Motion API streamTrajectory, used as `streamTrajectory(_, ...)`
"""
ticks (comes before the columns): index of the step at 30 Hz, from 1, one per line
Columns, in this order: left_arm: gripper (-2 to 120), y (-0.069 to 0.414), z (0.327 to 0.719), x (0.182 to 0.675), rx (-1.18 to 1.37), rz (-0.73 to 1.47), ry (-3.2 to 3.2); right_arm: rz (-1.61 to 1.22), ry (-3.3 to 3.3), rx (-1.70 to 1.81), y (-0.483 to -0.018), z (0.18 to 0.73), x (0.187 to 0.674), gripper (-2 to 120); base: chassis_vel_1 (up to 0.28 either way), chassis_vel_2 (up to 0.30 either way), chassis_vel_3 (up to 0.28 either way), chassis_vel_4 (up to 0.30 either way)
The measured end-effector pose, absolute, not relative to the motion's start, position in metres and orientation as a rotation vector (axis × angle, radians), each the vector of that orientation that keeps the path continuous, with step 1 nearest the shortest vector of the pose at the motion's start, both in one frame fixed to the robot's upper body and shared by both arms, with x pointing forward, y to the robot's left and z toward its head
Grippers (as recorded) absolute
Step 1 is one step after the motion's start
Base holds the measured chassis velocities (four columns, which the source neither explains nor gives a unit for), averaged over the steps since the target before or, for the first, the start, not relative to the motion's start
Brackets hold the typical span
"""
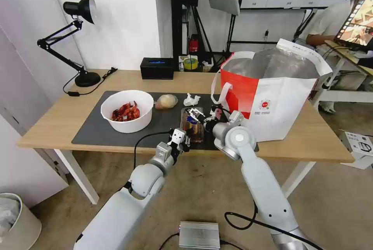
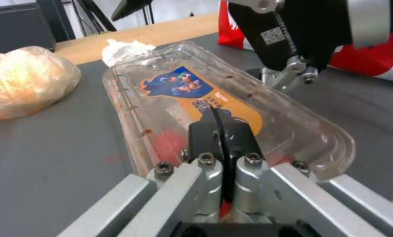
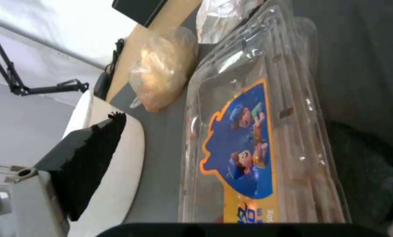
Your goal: Pick up the trash from the table and place it into the takeout bag.
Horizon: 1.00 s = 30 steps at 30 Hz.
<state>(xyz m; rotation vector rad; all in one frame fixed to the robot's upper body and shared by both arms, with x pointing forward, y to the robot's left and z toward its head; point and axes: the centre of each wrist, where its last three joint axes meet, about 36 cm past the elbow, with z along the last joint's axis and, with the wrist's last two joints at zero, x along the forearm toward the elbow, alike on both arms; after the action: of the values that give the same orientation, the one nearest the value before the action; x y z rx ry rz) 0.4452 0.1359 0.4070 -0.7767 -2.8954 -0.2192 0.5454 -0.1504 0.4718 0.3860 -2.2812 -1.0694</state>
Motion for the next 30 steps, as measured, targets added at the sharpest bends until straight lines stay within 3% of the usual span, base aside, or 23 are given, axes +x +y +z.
streamTrajectory(23,0,0.135,0.408,0.444,-0.782,-0.219,-2.899,-0.98,-2.258,0.362,-0.136,0.478,0.556,100,0.0,0.0,0.0,0.0)
streamTrajectory(30,0,0.134,0.409,0.446,-0.784,-0.218,-2.902,-0.965,-2.263,0.361,-0.137,0.479,0.556,80,0.0,0.0,0.0,0.0)
